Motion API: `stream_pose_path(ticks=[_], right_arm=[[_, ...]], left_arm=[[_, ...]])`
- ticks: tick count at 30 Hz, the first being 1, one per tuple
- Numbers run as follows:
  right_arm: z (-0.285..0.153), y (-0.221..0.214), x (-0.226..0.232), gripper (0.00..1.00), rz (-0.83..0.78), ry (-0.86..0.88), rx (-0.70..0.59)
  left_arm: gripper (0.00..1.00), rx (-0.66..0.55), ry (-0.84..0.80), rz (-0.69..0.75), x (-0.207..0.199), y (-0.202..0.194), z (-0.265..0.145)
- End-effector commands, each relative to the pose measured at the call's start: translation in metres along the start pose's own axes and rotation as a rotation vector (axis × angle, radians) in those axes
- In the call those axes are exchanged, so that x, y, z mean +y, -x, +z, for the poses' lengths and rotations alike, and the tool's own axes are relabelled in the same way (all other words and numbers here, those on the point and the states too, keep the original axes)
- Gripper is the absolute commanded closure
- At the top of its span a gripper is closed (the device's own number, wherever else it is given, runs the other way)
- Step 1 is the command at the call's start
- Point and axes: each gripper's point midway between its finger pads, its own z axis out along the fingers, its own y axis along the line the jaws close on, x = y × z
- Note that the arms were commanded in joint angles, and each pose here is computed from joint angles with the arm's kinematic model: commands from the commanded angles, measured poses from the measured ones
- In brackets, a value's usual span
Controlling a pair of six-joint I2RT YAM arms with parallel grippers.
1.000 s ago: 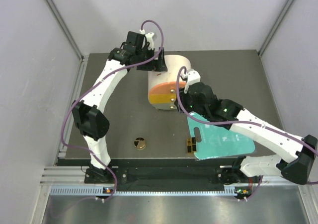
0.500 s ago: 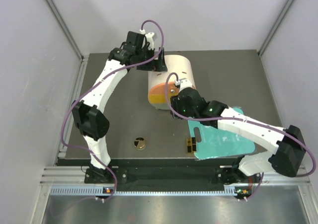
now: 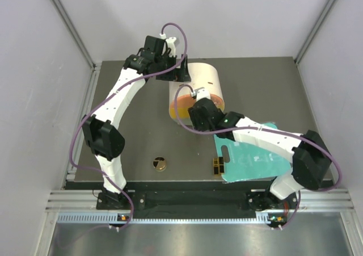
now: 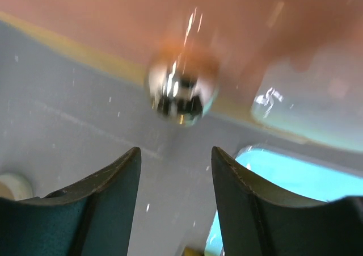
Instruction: Organize the makeup
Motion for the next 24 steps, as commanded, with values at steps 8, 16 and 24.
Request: stream_pose_path(ticks=[8,16,24], right_arm=[[0.011,0.077,-0.013,0.48,-0.031,-0.057,-0.185],[0.024,0.079,-0.015,0.48,-0.02,-0.06,-0.182],[0.027,0.087,-0.018,0.55,0.022,-0.09,-0.205]], left_arm=[[0.01,0.102,0.08,0.023,0.019,-0.026,0.01],[0.01,0.106,0.081,0.022,0.02,-0.026,0.012],[0.01,0.113,0.086,0.027,0.022,-0.028,0.013]])
